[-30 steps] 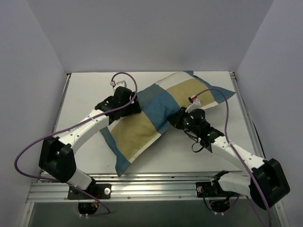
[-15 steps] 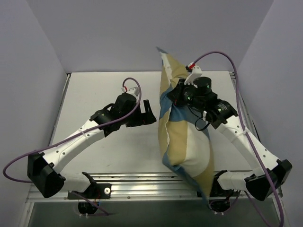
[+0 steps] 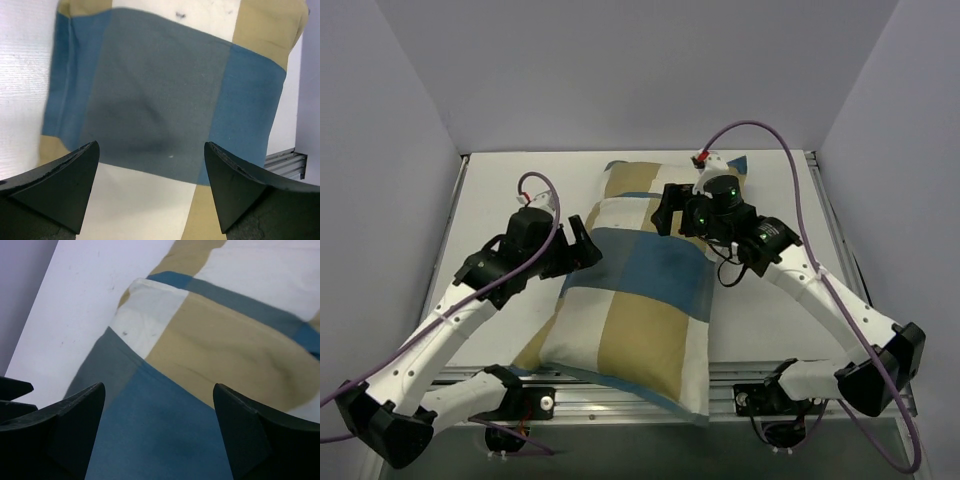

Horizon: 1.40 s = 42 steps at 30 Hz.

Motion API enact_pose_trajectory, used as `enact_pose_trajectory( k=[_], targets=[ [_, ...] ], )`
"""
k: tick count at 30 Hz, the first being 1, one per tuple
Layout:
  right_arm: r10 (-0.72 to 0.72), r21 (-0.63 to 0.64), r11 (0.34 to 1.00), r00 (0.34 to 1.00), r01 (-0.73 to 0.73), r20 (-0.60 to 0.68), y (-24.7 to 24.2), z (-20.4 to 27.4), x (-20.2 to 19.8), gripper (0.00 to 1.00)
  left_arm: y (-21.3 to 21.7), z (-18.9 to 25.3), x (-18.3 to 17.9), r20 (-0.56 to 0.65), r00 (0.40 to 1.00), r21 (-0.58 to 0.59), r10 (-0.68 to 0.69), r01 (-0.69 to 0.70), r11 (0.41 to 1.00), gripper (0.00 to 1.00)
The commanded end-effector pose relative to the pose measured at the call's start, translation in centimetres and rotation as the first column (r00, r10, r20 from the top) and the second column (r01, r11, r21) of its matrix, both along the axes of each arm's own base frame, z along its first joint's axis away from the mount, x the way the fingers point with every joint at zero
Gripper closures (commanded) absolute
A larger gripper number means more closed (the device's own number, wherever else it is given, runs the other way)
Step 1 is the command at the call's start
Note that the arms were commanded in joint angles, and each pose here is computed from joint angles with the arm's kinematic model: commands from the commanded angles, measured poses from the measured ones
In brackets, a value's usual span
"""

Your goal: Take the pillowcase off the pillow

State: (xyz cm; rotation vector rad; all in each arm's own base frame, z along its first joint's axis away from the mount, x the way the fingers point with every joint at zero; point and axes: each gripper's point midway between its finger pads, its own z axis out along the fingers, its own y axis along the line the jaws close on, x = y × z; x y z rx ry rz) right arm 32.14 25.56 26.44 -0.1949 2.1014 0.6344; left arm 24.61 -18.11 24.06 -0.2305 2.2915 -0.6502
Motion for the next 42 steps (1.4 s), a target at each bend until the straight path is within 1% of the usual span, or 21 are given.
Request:
enact_pose_trajectory(
  k=[1, 5, 7, 9, 12, 13, 16, 18, 20, 21, 22, 23, 24, 25, 27, 28, 29, 31, 34, 38, 42],
  targets=[
    [-0.165, -0.089, 0.982, 0.986, 0.168, 0.041, -4.9, 0.4, -0.5, 0.14, -1.2, -1.4, 1.0, -0.029, 0.998, 0.014, -0.052, 0.052, 0.999, 0.06],
    [-0.19, -0.1, 0.977, 0.982, 0.186, -0.022, -6.5, -1.9, -1.7, 0.11, -3.2, -2.3, 3.8, -0.028, 0.996, -0.019, -0.082, 0.081, 0.997, 0.06],
    [-0.191, -0.074, 0.979, 0.981, 0.188, -0.042, -6.3, -2.8, -2.1, 0.11, -3.7, -4.5, 5.0, -0.083, 0.993, -0.003, -0.085, 0.086, 0.996, 0.06],
    [-0.15, -0.065, 0.988, 0.982, 0.143, -0.113, -5.6, -5.8, -3.2, 0.11, -4.0, -6.4, 5.9, -0.126, 0.988, 0.011, -0.084, 0.086, 0.996, 0.06],
    [-0.084, -0.011, 0.996, 0.975, 0.084, -0.206, -3.7, -9.5, -4.4, 0.12, -4.1, -9.1, 5.7, -0.189, 0.978, 0.021, -0.092, 0.098, 0.995, 0.05],
    [-0.078, 0.015, 0.996, 0.978, 0.083, -0.195, -3.1, -9.8, -4.0, 0.12, -4.1, -9.6, 5.4, -0.2, 0.975, 0.021, -0.094, 0.1, 0.995, 0.05],
    [-0.054, 0.018, 0.998, 0.972, 0.059, -0.228, -1.5, -12.7, -4.1, 0.14, -3.2, -11.4, 4.4, -0.227, 0.971, 0.043, -0.081, 0.093, 0.995, 0.05],
    [-0.025, 0.015, 0.999, 0.967, 0.03, -0.253, 0.3, -14.0, -4.4, 0.14, -1.9, -11.7, 5.0, -0.216, 0.976, 0.072, -0.038, 0.054, 0.996, 0.05],
    [0.038, 0.015, 0.999, 0.967, -0.036, -0.251, 3.0, -14.3, -6.1, 0.14, -1.1, -11.4, 6.3, -0.192, 0.981, 0.095, -0.011, 0.029, 0.995, 0.05],
    [0.045, 0.026, 0.999, 0.97, -0.04, -0.24, 4.1, -14.0, -6.0, 0.14, -0.8, -10.9, 8.2, -0.171, 0.985, 0.114, 0.005, 0.015, 0.993, 0.05],
    [0.089, 0.035, 0.996, 0.968, -0.083, -0.233, 5.7, -13.8, -7.2, 0.14, -0.8, -10.5, 9.3, -0.157, 0.988, 0.121, 0.011, 0.008, 0.993, 0.05],
    [0.103, 0.044, 0.994, 0.968, -0.096, -0.229, 6.5, -13.7, -7.5, 0.14, -0.9, -10.2, 10.4, -0.152, 0.988, 0.131, 0.011, 0.009, 0.991, 0.05],
    [0.113, 0.052, 0.993, 0.968, -0.103, -0.224, 7.4, -13.8, -7.4, 0.14, -1.2, -11.3, 11.7, -0.176, 0.984, 0.159, 0.002, 0.027, 0.987, 0.05],
    [0.131, 0.067, 0.991, 0.97, -0.119, -0.205, 8.3, -12.9, -7.3, 0.14, -2.3, -8.3, 14.0, -0.111, 0.994, 0.133, -0.012, 0.027, 0.991, 0.05],
    [0.137, 0.04, 0.991, 0.97, -0.131, -0.203, 8.9, -12.7, -7.5, 0.13, -3.1, -7.2, 15.9, -0.096, 0.995, 0.136, -0.019, 0.032, 0.99, 0.05],
    [0.127, 0.035, 0.992, 0.978, -0.123, -0.168, 9.1, -11.3, -6.7, 0.13, -3.6, -4.7, 17.0, -0.036, 0.999, 0.121, -0.032, 0.036, 0.992, 0.05],
    [0.116, 0.019, 0.993, 0.981, -0.114, -0.155, 9.0, -10.9, -6.6, 0.13, -3.6, -3.7, 17.2, -0.019, 0.999, 0.118, -0.032, 0.034, 0.992, 0.05],
    [0.086, -0.013, 0.996, 0.989, -0.088, -0.118, 7.8, -9.3, -6.3, 0.13, -3.2, -1.3, 16.9, 0.03, 0.999, 0.117, -0.026, 0.023, 0.993, 0.05],
    [0.027, -0.066, 0.997, 0.998, -0.031, -0.061, 4.7, -7.1, -6.5, 0.13, -1.6, 0.6, 14.9, 0.073, 0.997, 0.138, 0.006, -0.016, 0.99, 0.05],
    [-0.06, -0.129, 0.99, 0.998, 0.061, 0.009, 0.2, -4.2, -7.1, 0.11, -0.8, -1.0, 10.6, 0.069, 0.997, 0.194, 0.019, -0.032, 0.98, 0.05],
    [-0.26, -0.228, 0.933, 0.959, 0.279, 0.109, -7.1, -2.3, -6.5, 0.1, -2.8, -2.9, 6.9, 0.043, 0.999, 0.241, -0.015, 0.005, 0.971, 0.05]
  ],
)
